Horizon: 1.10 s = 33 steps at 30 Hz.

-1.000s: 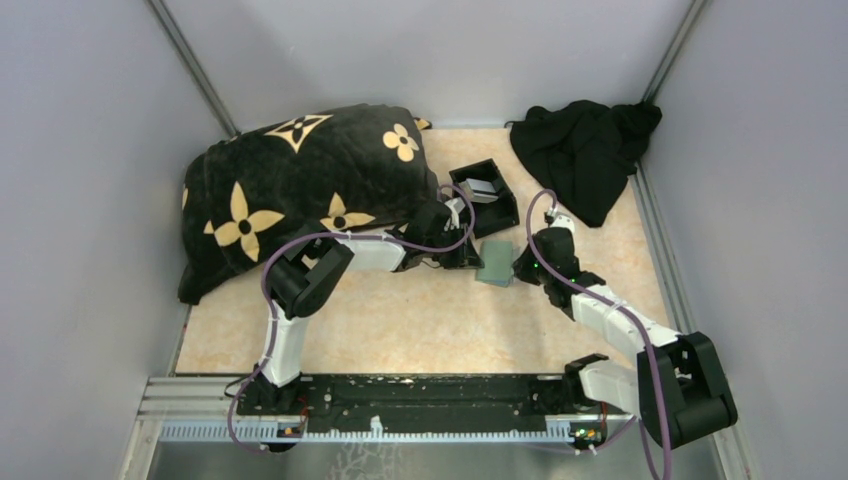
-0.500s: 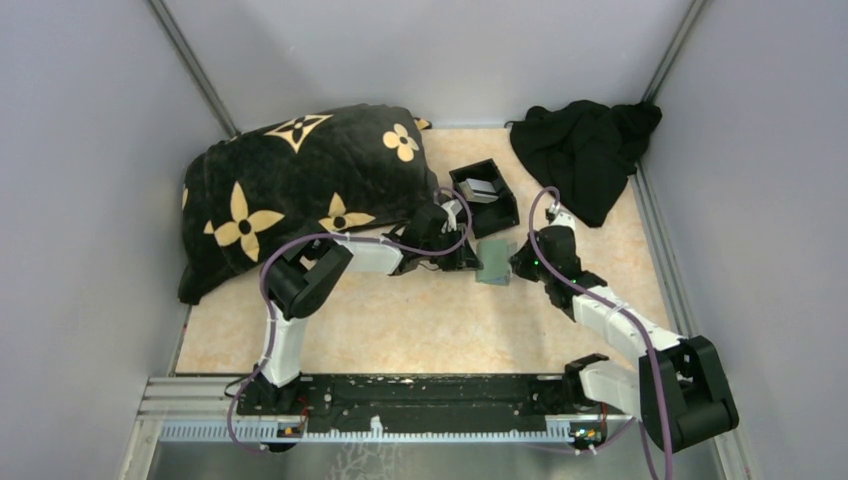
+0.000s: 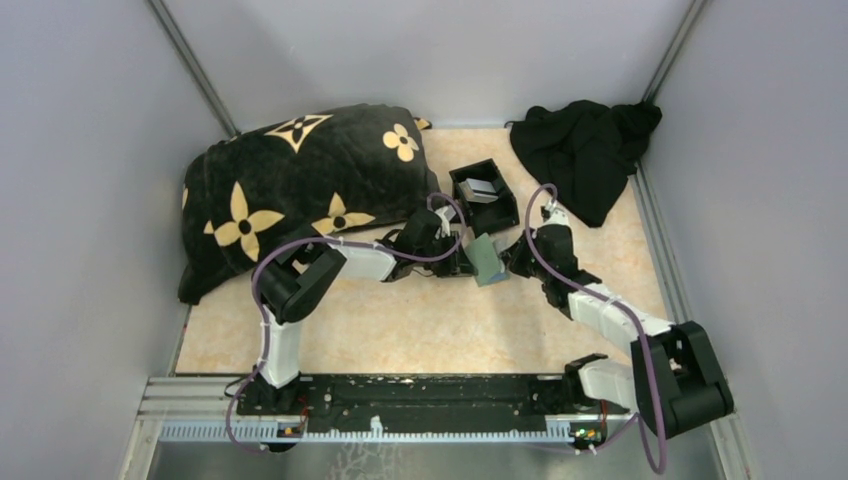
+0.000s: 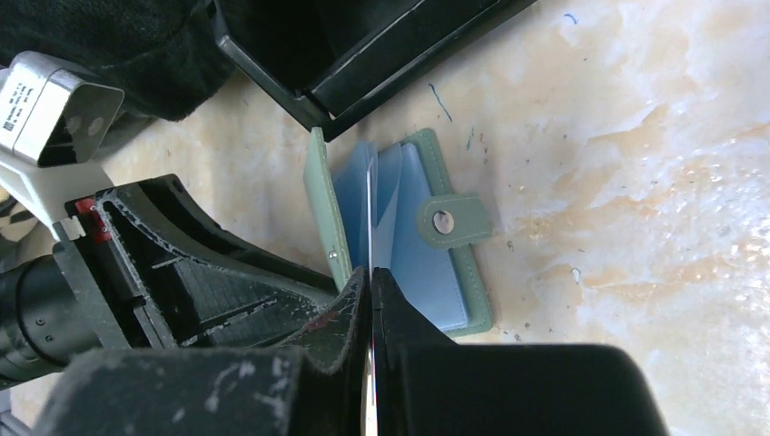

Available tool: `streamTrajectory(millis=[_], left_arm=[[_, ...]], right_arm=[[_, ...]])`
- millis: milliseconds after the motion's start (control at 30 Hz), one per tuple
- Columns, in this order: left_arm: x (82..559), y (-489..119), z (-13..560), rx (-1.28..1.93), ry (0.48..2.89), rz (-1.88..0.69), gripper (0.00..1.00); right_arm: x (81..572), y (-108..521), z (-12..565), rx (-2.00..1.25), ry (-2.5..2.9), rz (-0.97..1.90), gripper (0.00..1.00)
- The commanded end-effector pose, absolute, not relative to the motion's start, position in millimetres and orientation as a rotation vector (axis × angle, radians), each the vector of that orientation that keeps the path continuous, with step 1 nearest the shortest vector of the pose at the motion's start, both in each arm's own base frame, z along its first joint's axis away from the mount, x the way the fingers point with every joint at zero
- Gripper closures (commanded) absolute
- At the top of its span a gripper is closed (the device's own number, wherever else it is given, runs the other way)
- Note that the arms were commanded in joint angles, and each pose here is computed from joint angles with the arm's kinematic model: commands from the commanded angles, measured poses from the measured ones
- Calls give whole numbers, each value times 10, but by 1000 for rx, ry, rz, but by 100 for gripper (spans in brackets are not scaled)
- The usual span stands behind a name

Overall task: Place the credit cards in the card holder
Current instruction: Open the card holder at the center of the board.

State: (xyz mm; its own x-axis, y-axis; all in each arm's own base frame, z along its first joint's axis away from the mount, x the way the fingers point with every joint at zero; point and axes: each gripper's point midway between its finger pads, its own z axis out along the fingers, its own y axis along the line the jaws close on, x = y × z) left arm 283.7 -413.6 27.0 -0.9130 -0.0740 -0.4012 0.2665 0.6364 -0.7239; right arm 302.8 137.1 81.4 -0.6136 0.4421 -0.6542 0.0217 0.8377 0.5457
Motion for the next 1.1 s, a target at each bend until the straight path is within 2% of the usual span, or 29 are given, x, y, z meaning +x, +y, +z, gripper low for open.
streamTrajectory(millis=[0, 600, 867, 1067], left_arm=[[2663, -3875, -45, 124, 2589, -1069, 68], [2651, -3454, -87, -27, 2582, -951, 68], [2744, -3227, -34, -121, 2537, -878, 74], [2792, -3324, -116, -91, 2577, -895, 79]], right_arm=[[3113, 1482, 885, 308, 2120, 708, 100], [3044, 1678, 658, 174, 2193, 784, 100], [3068, 1749, 680, 134, 2186, 788, 100], [3054, 1821, 713, 77, 2184, 774, 100]])
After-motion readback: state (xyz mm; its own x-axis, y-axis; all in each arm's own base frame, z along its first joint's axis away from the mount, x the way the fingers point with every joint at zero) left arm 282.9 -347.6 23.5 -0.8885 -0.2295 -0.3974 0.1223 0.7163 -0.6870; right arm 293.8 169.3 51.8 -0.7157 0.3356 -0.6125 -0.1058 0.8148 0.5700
